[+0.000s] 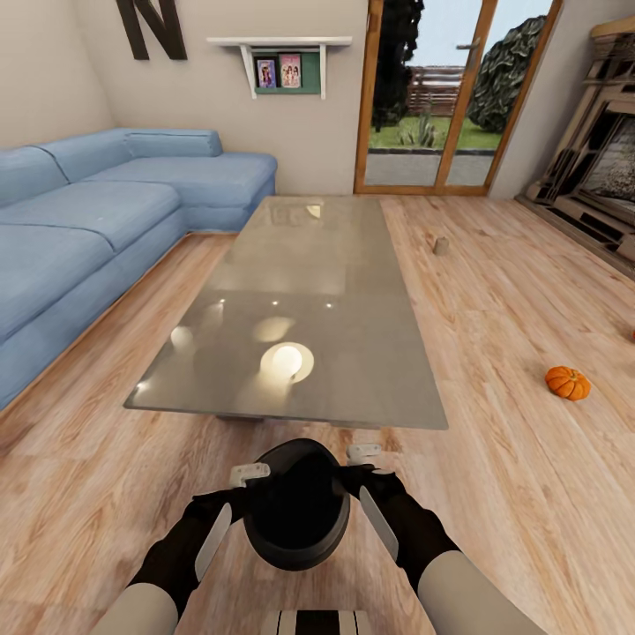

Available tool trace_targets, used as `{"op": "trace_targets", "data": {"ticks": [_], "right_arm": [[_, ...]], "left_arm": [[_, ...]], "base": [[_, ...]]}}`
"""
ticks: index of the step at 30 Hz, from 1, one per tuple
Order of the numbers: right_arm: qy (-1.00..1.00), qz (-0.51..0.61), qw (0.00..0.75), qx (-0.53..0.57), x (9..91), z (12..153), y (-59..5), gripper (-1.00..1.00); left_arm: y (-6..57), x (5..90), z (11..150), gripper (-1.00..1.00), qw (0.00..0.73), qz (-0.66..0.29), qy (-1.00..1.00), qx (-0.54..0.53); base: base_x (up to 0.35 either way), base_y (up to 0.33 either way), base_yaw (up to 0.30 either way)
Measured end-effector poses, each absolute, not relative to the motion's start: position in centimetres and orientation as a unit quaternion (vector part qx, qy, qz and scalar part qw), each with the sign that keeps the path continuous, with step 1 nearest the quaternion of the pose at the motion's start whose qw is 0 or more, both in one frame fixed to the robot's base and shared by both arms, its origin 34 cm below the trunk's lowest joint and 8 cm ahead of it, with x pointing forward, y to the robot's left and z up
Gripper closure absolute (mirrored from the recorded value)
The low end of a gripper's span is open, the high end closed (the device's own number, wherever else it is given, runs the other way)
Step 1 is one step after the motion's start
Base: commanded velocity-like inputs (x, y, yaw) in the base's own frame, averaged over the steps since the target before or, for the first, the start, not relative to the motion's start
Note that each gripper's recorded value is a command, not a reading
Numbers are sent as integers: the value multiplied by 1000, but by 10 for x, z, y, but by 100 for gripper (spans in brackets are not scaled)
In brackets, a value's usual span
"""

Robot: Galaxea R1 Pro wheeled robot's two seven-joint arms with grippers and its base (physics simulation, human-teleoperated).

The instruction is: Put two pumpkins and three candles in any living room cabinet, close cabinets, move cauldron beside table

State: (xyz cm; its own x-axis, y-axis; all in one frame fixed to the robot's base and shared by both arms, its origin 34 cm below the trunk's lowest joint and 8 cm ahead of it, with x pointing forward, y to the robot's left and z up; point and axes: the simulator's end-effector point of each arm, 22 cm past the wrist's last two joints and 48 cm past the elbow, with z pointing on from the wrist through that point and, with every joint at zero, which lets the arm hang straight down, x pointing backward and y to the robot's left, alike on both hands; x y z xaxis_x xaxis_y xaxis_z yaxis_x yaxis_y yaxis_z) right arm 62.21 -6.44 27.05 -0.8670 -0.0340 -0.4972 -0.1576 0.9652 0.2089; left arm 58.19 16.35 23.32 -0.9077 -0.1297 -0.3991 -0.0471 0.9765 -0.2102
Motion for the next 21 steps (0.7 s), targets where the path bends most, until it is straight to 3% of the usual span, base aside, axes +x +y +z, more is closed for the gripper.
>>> {"op": "trace_targets", "data": {"ticks": [21], "right_arm": [[957,125,256,-48,624,275,-64,-100]], "left_arm": [[163,584,237,-100,214,-99,971,-45]], "base": [[0,0,0]]}}
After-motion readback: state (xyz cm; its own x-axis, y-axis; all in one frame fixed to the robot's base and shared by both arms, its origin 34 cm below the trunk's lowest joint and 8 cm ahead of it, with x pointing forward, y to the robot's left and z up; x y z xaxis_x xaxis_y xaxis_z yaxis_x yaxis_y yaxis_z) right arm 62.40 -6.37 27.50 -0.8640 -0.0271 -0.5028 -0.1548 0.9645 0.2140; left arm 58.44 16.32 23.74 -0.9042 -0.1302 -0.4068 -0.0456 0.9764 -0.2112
